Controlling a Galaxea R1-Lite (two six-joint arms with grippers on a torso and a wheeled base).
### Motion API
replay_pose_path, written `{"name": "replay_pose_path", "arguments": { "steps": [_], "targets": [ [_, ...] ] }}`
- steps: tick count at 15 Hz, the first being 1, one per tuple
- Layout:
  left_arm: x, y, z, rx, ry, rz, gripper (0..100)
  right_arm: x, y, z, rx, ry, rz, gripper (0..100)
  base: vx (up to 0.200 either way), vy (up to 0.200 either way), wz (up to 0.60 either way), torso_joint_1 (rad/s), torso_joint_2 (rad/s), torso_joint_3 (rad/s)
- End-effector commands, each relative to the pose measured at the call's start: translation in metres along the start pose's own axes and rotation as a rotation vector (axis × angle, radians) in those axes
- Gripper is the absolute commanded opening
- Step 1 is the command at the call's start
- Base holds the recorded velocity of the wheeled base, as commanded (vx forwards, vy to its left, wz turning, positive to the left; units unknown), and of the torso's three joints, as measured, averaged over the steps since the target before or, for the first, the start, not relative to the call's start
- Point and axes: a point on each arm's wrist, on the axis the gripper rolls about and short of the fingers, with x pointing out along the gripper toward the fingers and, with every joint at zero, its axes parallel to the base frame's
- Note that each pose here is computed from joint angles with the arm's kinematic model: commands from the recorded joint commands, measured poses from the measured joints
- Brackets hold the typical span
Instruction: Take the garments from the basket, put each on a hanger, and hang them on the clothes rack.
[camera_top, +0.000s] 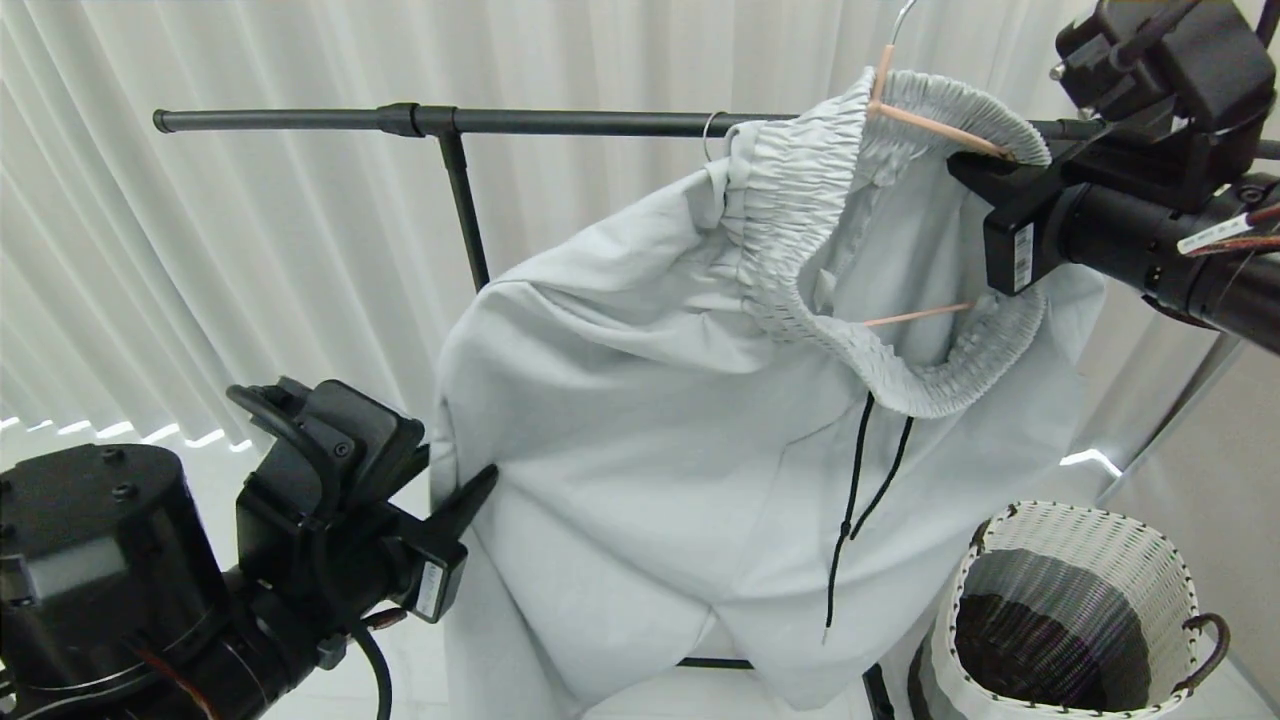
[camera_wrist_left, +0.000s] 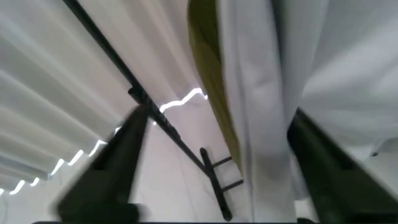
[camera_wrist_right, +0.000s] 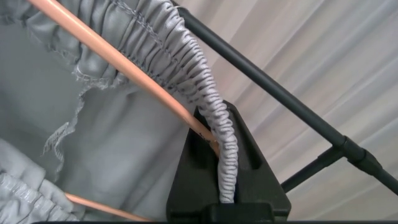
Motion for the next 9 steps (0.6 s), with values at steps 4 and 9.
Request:
{"name": "replay_pose_path", "arguments": {
  "steps": [4,9],
  "targets": [
    [0.000,0.010,-0.030,0.018,0.125,0.060,0,-0.003,-0.004,0.002,0.025,-0.006,-0.012,0,0.000,0.000,0.00,0.000,0.00,0.000],
    [0.001,0.014,-0.047,0.026,0.209,0.087,0,-0.010,-0.008,0.005,0.059,0.001,-0.012,0,0.000,0.000,0.00,0.000,0.00,0.000]
  ]
}}
